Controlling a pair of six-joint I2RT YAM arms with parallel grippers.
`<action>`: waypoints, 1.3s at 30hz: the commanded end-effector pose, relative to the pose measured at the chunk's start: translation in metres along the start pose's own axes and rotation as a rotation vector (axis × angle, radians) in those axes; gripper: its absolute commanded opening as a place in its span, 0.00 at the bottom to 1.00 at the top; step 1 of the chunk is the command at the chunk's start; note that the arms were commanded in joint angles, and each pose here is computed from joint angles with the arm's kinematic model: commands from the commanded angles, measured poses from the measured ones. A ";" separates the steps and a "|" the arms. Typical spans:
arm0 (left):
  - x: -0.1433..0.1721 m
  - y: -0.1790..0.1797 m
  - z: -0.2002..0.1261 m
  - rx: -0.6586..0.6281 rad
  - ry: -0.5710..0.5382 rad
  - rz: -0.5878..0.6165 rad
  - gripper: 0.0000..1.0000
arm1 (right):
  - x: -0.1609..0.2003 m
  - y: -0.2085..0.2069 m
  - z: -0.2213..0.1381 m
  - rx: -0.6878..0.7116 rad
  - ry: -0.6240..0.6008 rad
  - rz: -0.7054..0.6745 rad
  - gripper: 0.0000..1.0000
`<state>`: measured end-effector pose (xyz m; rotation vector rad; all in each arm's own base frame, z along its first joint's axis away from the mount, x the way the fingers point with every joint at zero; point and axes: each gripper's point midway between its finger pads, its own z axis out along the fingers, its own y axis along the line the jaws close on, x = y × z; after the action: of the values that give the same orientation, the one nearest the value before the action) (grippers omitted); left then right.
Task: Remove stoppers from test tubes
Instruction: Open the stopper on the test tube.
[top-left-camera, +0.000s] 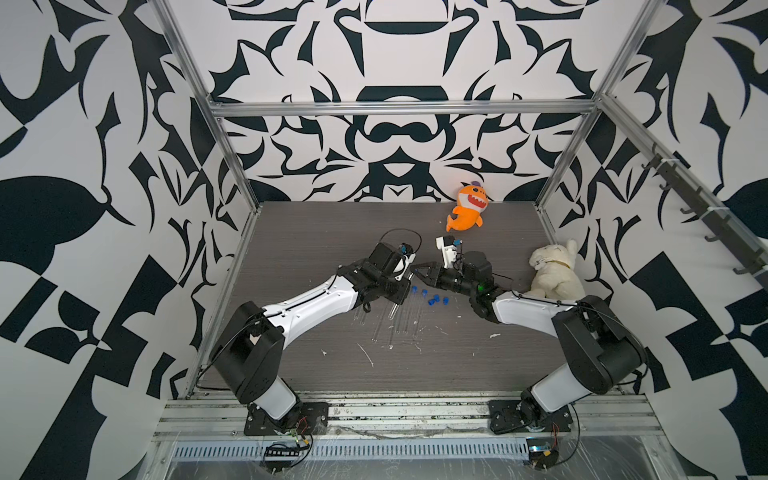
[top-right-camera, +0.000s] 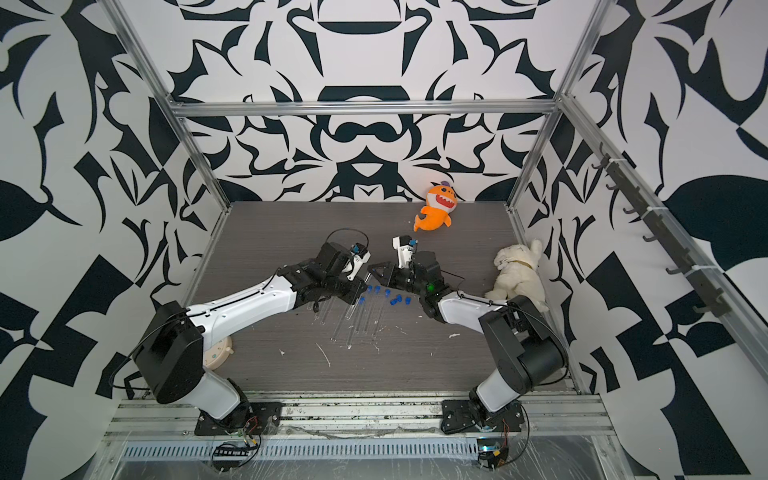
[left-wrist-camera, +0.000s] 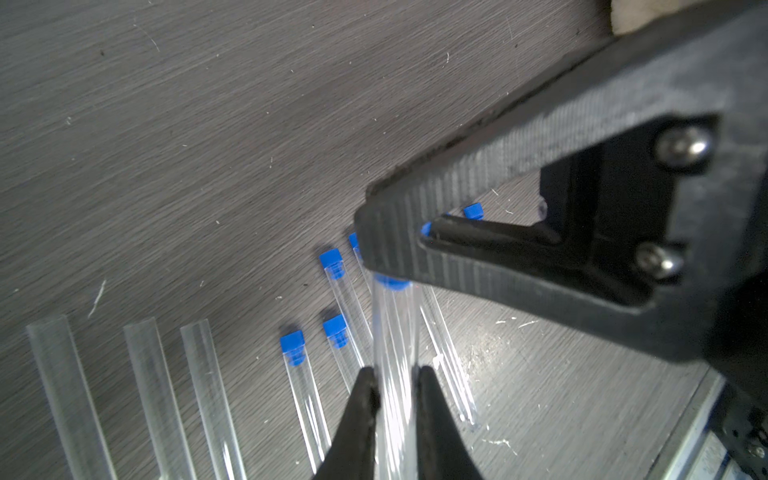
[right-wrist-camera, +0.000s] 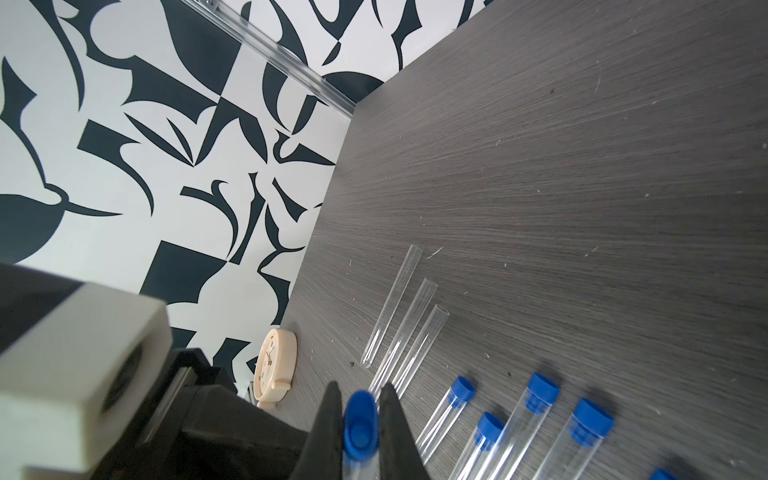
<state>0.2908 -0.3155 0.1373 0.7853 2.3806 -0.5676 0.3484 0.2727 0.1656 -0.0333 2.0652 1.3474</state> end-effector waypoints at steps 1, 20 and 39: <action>0.049 0.012 -0.004 -0.042 0.172 -0.024 0.00 | -0.062 0.019 -0.022 0.018 -0.215 -0.120 0.00; 0.054 0.006 0.000 -0.007 0.205 -0.020 0.00 | -0.083 0.027 -0.026 0.041 -0.248 -0.164 0.00; 0.056 0.003 0.006 0.005 0.238 -0.003 0.00 | -0.113 0.041 -0.025 0.007 -0.303 -0.181 0.00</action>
<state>0.2966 -0.3259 0.1516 0.8068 2.3256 -0.6113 0.3595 0.2647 0.1843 -0.0674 2.0770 1.2690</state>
